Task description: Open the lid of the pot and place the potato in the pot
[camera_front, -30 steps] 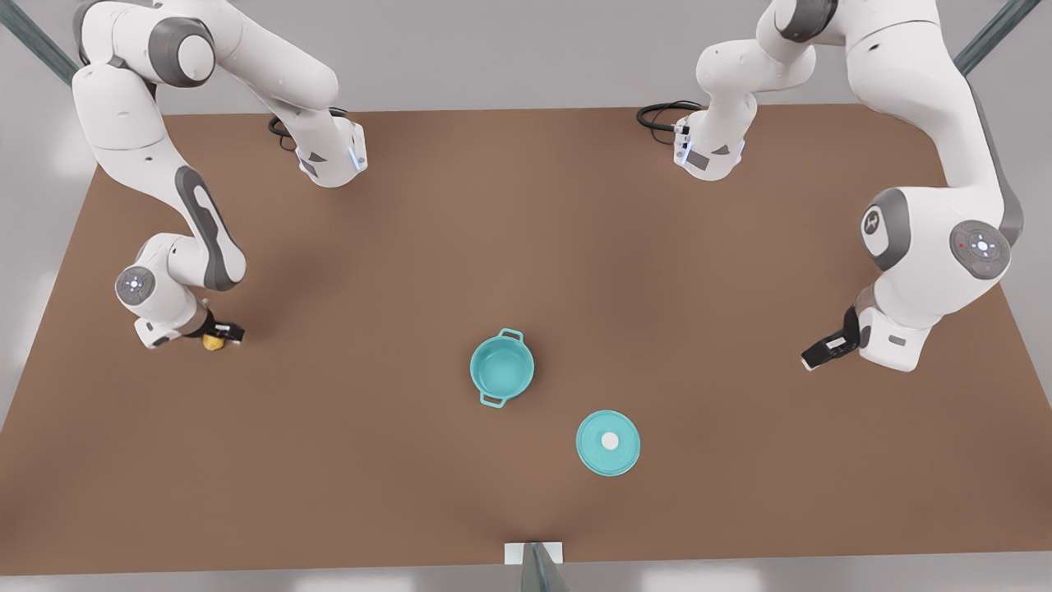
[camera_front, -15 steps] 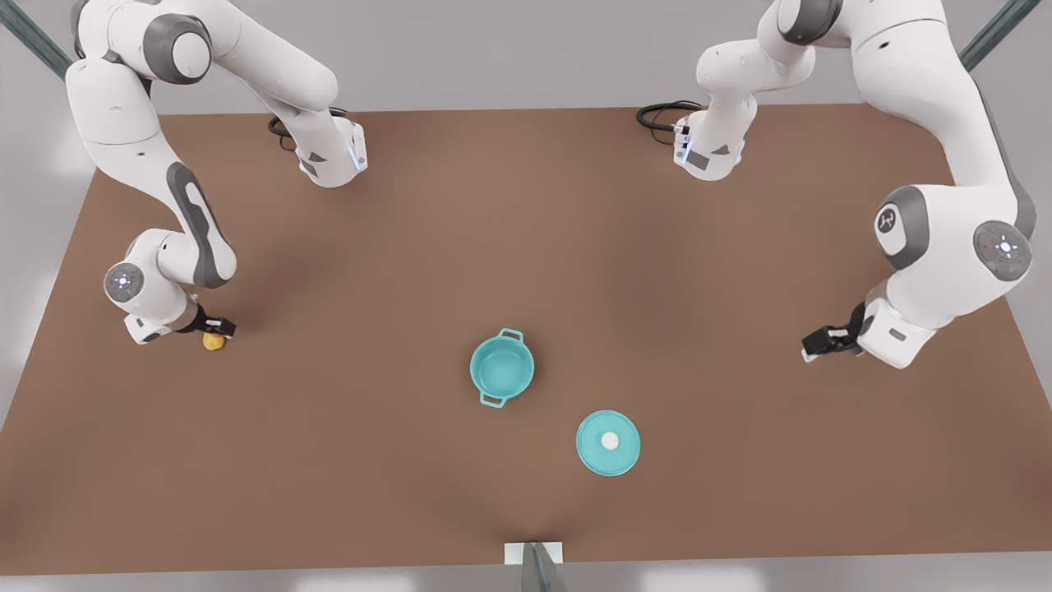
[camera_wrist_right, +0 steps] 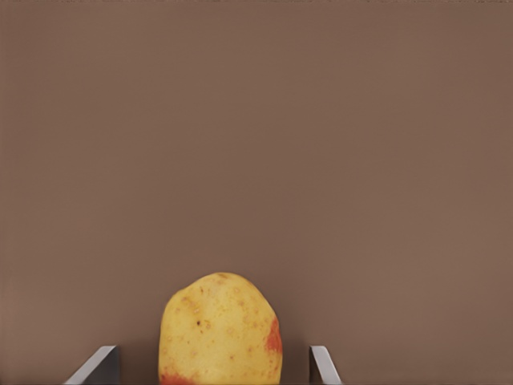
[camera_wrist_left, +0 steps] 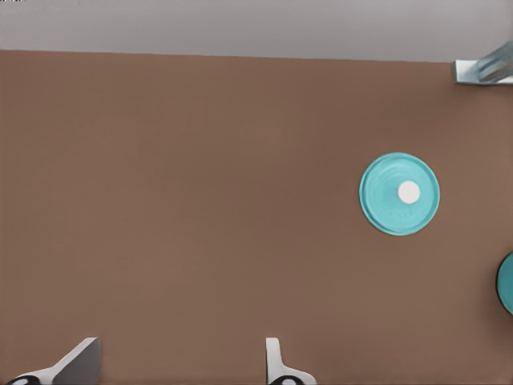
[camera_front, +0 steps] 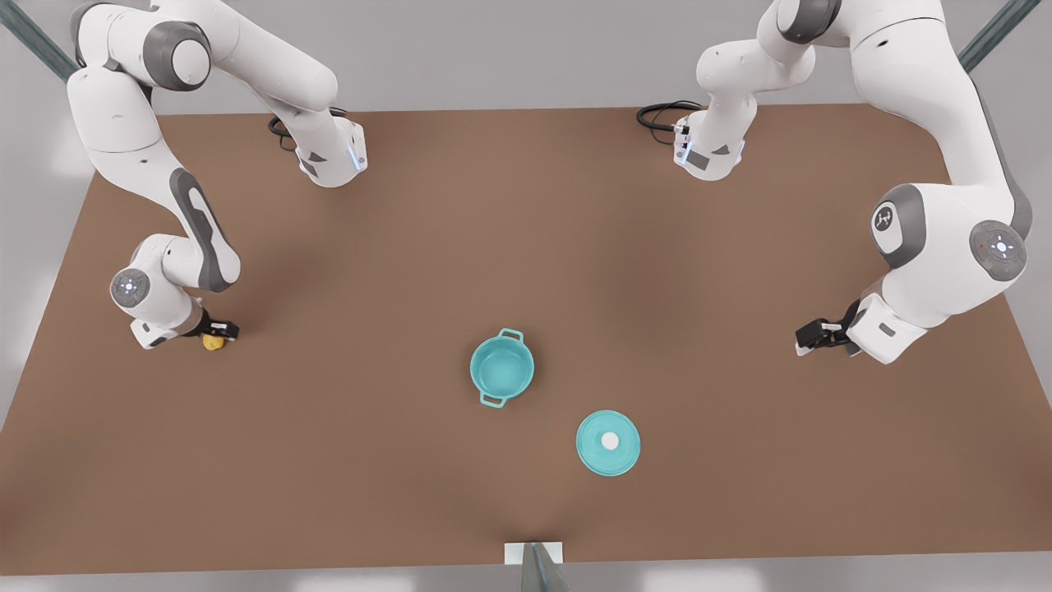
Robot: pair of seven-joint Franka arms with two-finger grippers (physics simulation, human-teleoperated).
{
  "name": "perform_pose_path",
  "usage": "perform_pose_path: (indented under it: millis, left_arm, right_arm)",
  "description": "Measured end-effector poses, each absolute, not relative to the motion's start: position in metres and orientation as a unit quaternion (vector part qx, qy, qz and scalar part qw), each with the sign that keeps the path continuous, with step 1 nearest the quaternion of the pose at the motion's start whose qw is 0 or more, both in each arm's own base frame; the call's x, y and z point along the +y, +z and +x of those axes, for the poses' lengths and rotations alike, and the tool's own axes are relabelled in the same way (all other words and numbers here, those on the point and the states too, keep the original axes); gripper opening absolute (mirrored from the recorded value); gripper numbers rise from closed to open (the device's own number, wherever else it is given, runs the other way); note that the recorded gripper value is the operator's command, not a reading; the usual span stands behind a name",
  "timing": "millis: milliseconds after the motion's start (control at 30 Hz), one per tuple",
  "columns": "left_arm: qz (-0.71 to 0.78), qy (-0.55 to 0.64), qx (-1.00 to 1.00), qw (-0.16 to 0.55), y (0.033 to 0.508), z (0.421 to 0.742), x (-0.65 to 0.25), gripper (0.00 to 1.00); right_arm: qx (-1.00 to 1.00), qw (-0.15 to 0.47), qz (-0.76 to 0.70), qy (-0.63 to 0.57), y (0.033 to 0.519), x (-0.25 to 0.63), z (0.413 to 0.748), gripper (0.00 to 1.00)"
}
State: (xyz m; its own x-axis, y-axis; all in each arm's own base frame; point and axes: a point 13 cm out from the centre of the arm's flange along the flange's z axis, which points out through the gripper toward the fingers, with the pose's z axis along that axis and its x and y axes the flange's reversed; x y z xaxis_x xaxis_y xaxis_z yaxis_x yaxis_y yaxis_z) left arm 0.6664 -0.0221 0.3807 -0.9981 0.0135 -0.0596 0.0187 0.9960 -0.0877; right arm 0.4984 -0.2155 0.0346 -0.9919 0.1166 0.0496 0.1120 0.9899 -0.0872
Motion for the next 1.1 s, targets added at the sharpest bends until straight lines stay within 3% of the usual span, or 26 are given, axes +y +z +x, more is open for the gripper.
perform_pose_path:
  millis: [367, 733, 833, 1100]
  left_arm:
    - [0.029, -0.043, 0.998, 0.031, 0.381, 0.666, -0.020, 1.00]
    - [0.031, -0.041, 0.998, 0.037, 0.394, 0.665, -0.006, 1.00]
    - [0.038, -0.043, 0.998, 0.028, 0.398, 0.659, -0.012, 1.00]
    - [0.051, -0.045, 0.998, 0.012, 0.395, 0.650, -0.026, 1.00]
  right_arm:
    - [-0.997, 0.024, -0.062, 0.044, 0.039, -0.223, 0.498, 0.73]
    - [-0.997, 0.023, -0.060, 0.042, 0.037, -0.220, 0.499, 0.63]
    - [-0.997, 0.023, -0.059, 0.042, 0.038, -0.219, 0.499, 0.55]
    - [-0.997, 0.015, -0.057, 0.046, 0.051, -0.222, 0.504, 0.55]
